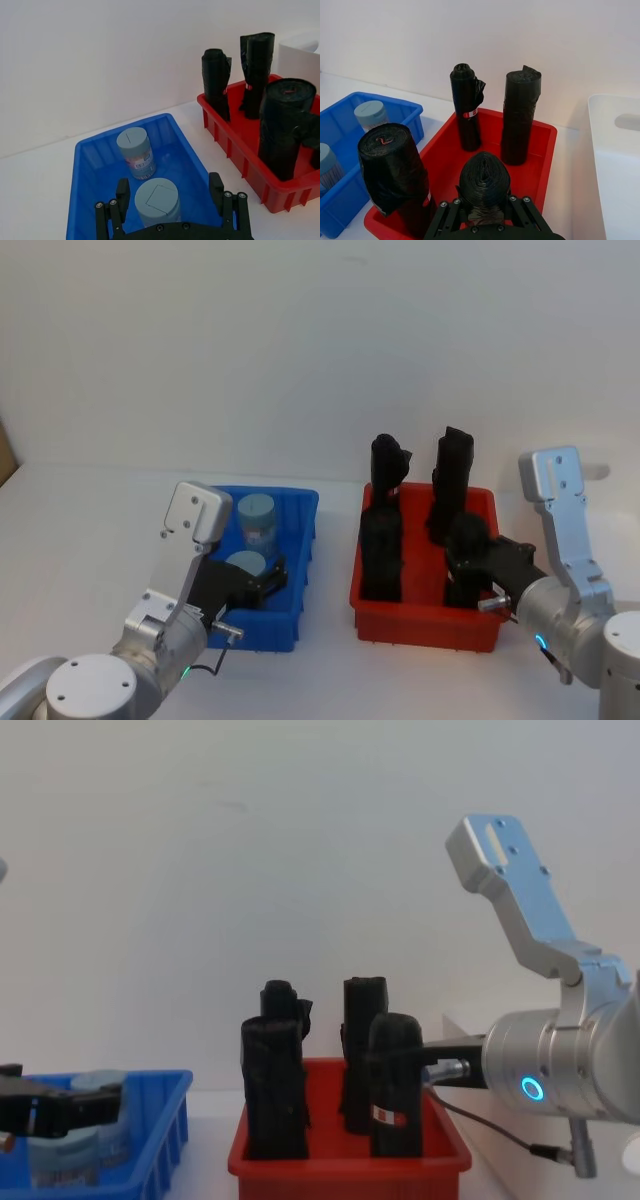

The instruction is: Pick the cotton swabs from the blue box and place them into the white box.

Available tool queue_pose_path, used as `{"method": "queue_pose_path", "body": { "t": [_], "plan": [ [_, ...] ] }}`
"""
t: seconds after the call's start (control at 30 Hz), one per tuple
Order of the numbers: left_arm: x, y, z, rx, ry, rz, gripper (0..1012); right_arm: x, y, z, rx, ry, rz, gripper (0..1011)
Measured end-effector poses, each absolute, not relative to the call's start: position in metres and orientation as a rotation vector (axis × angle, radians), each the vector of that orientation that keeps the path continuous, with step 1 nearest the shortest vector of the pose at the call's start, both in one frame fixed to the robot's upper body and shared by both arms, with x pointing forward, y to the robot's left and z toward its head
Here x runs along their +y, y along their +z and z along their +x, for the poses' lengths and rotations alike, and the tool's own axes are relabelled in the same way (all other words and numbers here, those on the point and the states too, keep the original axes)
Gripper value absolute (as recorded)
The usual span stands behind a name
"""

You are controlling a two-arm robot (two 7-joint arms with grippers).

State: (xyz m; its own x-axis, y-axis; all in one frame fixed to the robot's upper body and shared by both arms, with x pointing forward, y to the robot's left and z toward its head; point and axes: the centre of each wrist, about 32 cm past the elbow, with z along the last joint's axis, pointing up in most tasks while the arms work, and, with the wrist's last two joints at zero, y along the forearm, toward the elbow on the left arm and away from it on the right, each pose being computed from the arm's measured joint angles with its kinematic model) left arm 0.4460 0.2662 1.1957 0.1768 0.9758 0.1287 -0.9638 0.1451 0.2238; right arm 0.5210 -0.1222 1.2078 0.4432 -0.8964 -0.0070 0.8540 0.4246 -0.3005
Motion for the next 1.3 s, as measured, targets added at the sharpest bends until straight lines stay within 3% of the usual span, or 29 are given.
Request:
{"method": "queue_pose_path", "body": {
  "t": [1.3],
  "plan": [
    [0.29, 1.183, 0.48, 0.135, 1.347, 0.348, 1002, -0.122, 1.208, 0.521, 0.176, -1.101, -0.269, 348]
  ]
}}
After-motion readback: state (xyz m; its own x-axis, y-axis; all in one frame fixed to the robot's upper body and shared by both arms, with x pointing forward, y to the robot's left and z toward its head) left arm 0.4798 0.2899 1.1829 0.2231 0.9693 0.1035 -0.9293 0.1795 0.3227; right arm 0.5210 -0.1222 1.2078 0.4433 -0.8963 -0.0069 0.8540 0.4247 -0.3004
